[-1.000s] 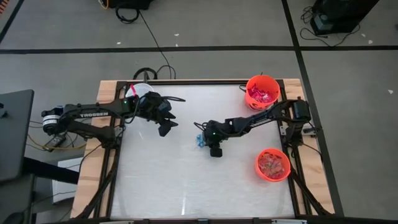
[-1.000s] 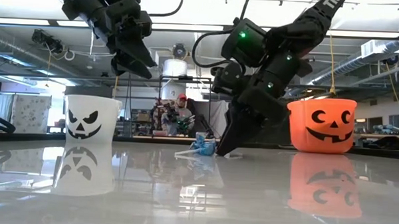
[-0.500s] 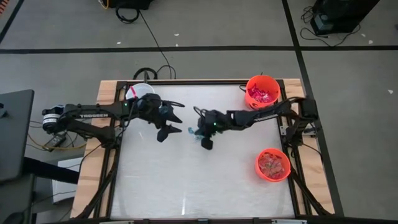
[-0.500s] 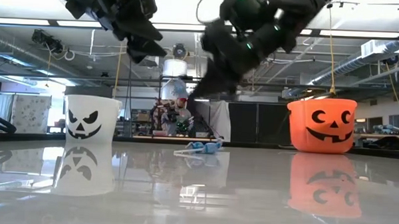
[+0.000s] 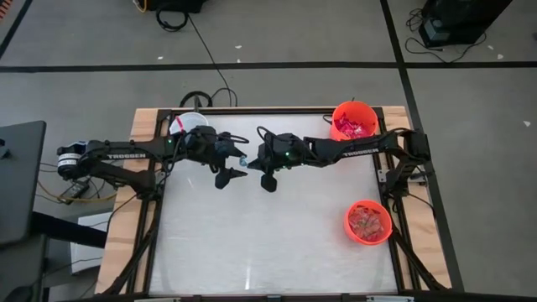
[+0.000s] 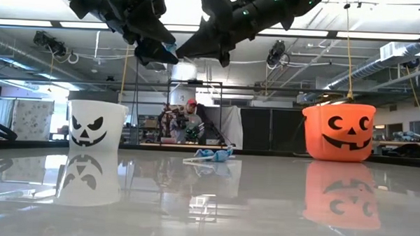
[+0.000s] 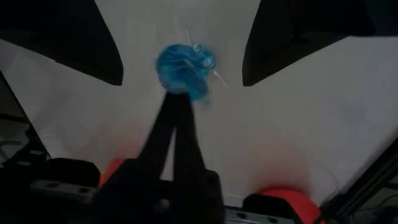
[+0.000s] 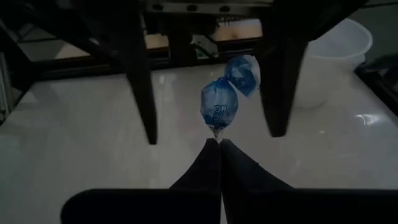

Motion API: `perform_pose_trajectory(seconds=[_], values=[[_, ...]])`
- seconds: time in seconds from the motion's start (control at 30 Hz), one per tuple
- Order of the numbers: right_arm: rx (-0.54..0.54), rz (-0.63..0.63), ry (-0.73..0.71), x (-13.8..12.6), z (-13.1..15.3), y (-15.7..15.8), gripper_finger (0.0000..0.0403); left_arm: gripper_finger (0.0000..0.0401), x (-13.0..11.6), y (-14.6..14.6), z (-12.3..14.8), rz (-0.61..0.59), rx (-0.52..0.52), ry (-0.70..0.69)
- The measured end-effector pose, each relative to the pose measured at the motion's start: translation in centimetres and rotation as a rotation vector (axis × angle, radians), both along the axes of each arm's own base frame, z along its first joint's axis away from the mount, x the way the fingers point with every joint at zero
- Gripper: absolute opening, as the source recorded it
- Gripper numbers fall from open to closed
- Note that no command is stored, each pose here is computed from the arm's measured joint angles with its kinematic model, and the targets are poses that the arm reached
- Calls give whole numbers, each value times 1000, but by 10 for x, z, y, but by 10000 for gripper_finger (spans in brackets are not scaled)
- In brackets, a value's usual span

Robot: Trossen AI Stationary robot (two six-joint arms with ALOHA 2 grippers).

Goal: Sort candy by brand, put in halloween buckets
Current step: Put the blue candy into the white bucket

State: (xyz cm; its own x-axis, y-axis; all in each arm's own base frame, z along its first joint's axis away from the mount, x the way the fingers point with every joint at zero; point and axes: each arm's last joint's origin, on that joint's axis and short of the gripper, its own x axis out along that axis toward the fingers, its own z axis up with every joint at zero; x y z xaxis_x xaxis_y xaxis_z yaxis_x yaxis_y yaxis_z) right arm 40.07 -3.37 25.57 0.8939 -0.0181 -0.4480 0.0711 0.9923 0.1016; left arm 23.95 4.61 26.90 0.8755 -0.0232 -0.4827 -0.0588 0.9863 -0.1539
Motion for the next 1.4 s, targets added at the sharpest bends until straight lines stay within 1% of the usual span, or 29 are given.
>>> perform_pose_trajectory(seconds=[0.07, 0.17, 0.23, 0.47, 0.63, 0.73, 0.8, 0.87, 0.97, 1.03, 1.13, 1.23, 1.33, 1.4], values=[[-4, 8, 4, 0, 0, 1, 2, 329, 0, 1, 0, 15, -19, 0], [-5, 9, 7, 0, -1, 1, 2, 303, 0, 1, 0, 28, -39, 1], [-5, 10, 8, 0, -1, 2, 2, 277, 0, 1, 0, 30, -40, 1], [-3, 13, 10, 0, -1, 2, 2, 166, -1, 6, 0, 54, -53, 0], [-6, 13, 18, -1, -2, 1, 4, 115, -1, 8, 1, 58, -72, -10], [15, -1, 24, -1, -2, 1, 15, 91, -1, 8, 2, 58, -70, -19], [28, -35, 38, -2, -3, -2, 34, 81, -1, 10, 1, 86, -63, -16], [20, -87, 93, -5, -7, -4, 63, 80, -4, 15, 2, 142, -77, -13], [-29, -176, 189, -11, -15, -11, 114, 93, -17, 30, 5, 286, -132, -3], [-34, -217, 238, -14, -18, -16, 147, 100, -31, 42, 7, 398, -142, 25], [-19, -249, 297, -19, -23, -22, 187, 100, -59, 57, 7, 579, -124, 113], [-9, -262, 341, -23, -26, -26, 213, 95, -88, 69, 5, 738, -102, 217], [6, -278, 363, -26, -31, -30, 224, 94, -109, 78, 4, 851, -124, 268], [32, -303, 373, -28, -33, -32, 226, 94, -119, 84, 2, 909, -145, 295]])
